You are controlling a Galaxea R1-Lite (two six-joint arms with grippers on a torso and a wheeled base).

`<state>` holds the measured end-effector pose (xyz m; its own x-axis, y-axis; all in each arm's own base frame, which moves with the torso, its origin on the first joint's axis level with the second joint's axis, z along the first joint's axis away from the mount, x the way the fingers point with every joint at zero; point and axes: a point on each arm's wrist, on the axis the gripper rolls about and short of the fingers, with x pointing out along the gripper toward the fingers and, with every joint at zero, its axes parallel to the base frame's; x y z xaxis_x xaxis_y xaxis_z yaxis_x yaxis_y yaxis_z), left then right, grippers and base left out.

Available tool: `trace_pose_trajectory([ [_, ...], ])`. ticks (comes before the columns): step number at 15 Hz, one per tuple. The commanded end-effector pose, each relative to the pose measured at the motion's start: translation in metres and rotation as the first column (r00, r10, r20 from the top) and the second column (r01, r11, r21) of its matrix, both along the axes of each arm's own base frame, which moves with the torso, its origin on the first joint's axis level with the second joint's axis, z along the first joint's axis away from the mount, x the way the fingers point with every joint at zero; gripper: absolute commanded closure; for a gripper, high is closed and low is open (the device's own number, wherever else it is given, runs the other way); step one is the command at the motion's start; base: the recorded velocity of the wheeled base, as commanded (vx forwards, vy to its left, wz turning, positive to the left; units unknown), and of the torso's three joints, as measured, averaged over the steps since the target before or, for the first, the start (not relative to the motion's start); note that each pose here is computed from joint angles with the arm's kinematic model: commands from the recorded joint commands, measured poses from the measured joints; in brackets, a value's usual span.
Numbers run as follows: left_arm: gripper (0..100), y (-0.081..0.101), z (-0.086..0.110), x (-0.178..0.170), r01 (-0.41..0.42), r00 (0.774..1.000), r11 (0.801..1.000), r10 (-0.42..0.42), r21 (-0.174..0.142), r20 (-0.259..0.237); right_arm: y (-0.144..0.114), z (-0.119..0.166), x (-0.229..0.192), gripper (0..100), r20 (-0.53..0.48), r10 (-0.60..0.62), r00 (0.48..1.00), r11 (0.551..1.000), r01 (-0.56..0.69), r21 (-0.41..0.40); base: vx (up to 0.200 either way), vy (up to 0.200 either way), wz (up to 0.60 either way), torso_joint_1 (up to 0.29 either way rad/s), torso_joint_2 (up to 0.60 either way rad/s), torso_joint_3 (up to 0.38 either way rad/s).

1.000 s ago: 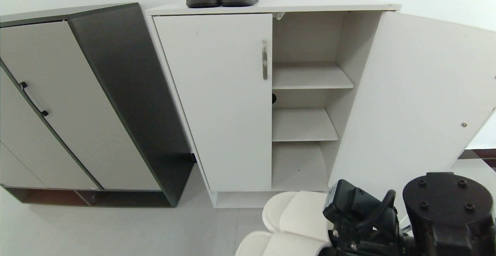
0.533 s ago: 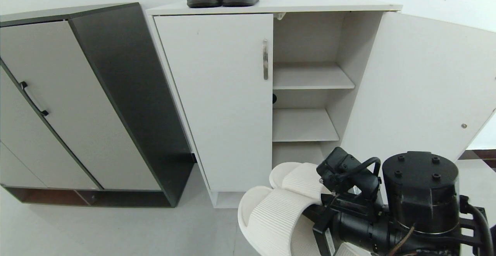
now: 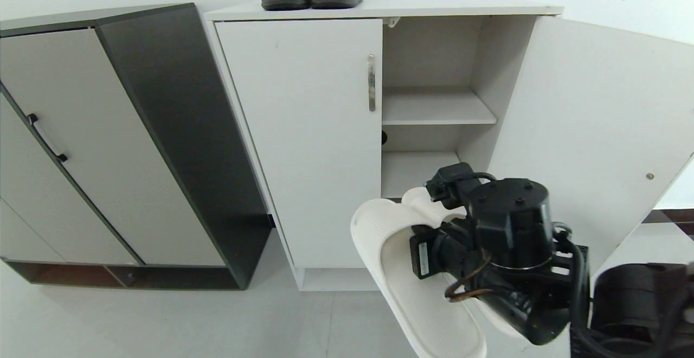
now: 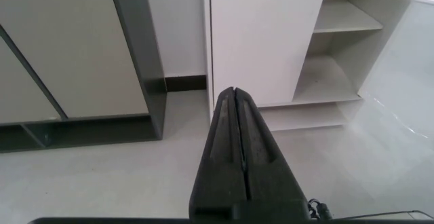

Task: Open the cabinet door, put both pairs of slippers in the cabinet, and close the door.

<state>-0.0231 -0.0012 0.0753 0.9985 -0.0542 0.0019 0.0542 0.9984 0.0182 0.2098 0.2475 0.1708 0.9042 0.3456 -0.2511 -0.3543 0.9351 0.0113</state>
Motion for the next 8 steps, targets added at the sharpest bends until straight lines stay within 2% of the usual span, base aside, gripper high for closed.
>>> trace_pose_trajectory([
  [1, 100, 0.000, 0.000, 0.000, 0.001, 1.000, 1.000, -0.001, 0.000, -0.005, 0.023, -0.034, 0.044, 100, -0.009, -0.211, 0.977, 0.977, 0.210, -0.046, 0.000, 0.000, 0.00, 0.000, 0.00, 0.000],
  [3, 100, 0.000, 0.000, 0.000, -0.001, 1.000, 1.000, 0.001, -0.001, -0.004, 0.029, -0.041, 0.052, 100, -0.010, -0.242, 0.970, 0.969, 0.242, -0.049, 0.000, 0.000, 0.00, 0.000, 0.00, 0.000],
  [8, 100, 0.000, 0.000, 0.000, -0.001, 1.000, 1.000, 0.001, 0.000, -0.003, 0.027, -0.039, 0.057, 100, 0.005, -0.280, 0.960, 0.959, 0.280, -0.043, 0.000, 0.000, 0.00, 0.000, 0.00, 0.000],
])
